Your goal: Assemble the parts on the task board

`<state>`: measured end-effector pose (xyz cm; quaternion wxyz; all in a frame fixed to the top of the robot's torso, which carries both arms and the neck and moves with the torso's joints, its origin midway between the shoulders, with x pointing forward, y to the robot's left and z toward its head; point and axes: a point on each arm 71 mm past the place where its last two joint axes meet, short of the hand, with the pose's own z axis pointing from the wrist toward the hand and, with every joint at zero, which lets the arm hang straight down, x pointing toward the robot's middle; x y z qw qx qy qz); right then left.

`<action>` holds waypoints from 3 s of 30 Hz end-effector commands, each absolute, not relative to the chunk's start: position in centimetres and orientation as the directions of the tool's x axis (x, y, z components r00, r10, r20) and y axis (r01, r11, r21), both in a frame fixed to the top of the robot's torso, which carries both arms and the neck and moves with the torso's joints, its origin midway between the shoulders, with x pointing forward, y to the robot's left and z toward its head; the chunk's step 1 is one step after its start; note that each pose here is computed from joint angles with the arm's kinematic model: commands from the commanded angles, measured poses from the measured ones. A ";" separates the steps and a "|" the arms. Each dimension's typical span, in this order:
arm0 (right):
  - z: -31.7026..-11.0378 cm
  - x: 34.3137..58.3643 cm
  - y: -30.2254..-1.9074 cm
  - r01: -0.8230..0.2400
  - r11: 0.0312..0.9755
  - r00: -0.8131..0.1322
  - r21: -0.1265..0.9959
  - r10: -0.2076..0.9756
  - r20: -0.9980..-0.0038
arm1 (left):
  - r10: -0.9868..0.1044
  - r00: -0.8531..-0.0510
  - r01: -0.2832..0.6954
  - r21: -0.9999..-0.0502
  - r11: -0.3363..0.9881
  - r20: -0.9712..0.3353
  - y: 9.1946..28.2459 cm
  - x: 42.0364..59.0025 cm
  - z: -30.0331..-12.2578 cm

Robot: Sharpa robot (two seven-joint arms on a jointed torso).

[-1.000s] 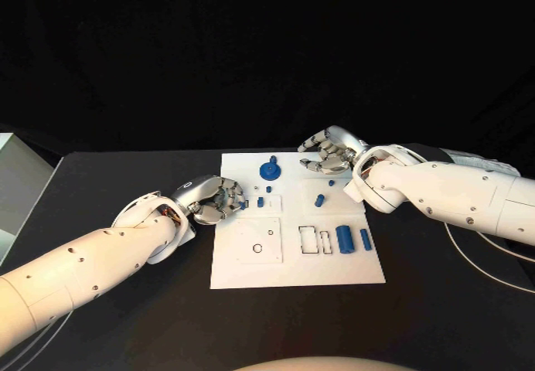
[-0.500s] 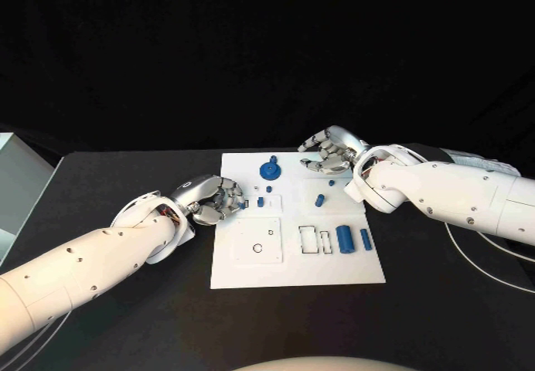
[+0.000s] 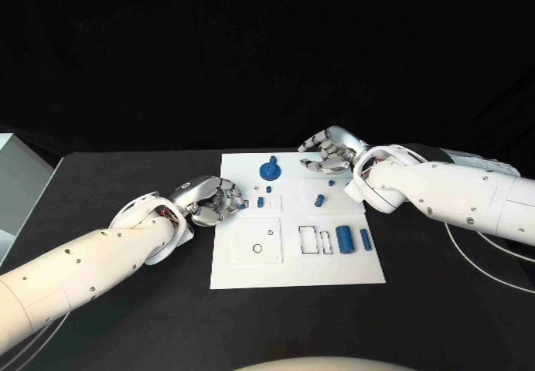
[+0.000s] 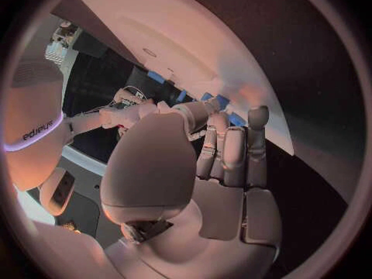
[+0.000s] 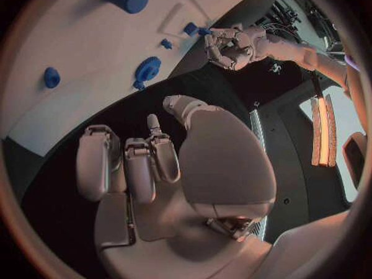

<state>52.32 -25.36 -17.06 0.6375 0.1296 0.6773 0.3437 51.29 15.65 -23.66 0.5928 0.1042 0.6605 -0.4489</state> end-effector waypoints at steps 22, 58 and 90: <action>-17.1 52.2 -25.3 -0.275 0.727 -0.154 0.630 0.613 -0.775 | -0.412 -0.277 0.666 -0.483 0.569 -0.868 15.5 51.2 -23.6; -17.0 52.2 -25.5 -0.274 0.728 -0.143 0.629 0.616 -0.775 | -0.452 -0.300 0.329 -0.536 0.778 -0.840 15.7 50.2 -22.9; -17.0 52.2 -25.4 -0.276 0.726 -0.145 0.629 0.616 -0.774 | -0.450 -0.315 0.357 -0.543 0.760 -0.836 14.0 50.2 -23.0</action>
